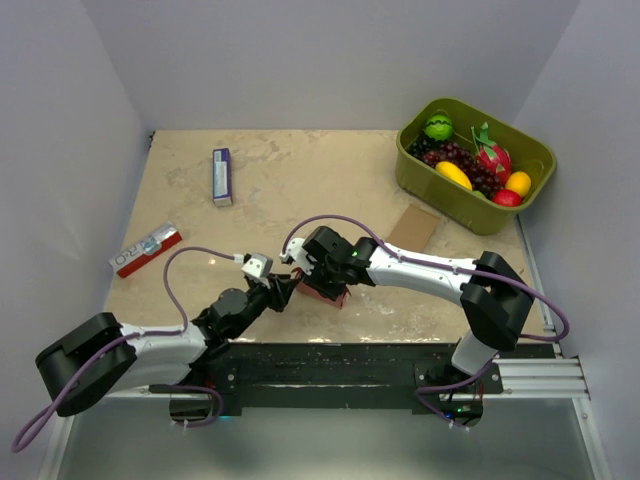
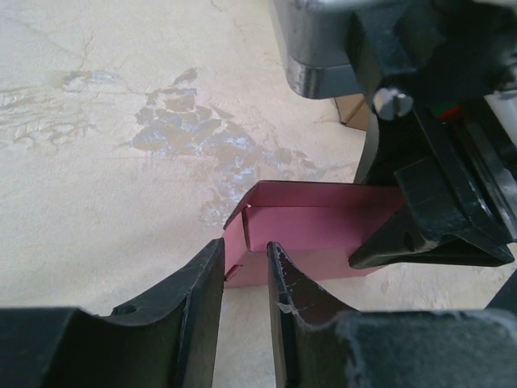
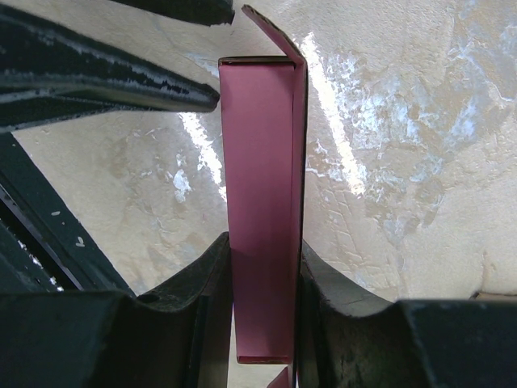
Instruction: Fold the paper box
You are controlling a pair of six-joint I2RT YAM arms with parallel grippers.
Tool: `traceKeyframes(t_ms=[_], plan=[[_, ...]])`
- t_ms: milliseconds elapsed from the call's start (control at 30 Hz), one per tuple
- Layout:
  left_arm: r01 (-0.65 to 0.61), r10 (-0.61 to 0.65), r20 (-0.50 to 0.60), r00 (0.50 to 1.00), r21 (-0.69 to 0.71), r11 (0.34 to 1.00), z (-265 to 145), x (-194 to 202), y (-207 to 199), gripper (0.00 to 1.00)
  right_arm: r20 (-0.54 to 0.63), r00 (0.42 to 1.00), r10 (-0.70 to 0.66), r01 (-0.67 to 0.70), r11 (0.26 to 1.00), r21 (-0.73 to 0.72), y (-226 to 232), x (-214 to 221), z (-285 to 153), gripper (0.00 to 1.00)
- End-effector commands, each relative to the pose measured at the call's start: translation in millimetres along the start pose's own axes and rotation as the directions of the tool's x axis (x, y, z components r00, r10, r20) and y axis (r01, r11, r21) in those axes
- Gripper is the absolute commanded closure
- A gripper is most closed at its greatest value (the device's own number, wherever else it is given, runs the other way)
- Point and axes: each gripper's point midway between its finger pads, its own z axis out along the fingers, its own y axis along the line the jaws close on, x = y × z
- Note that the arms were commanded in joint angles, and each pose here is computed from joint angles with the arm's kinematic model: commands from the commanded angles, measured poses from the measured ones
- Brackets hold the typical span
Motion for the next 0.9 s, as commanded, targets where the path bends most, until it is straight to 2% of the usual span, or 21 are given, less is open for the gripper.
traceKeyframes(t_ms=[0,867], plan=[[-0.055,0.053,-0.055,0.997,-0.025,0.998,-22.7,33.8,25.0,0.69,-0.003,1.0,0.009,-0.009,1.0,0.023,-7.0,-0.5,0.0,0.92],[-0.054,0.055,-0.012,0.998,0.067,0.996,-11.0,15.2,12.6,0.75,-0.009,1.0,0.007,-0.007,1.0,0.022,-6.9,0.8,1.7,0.93]])
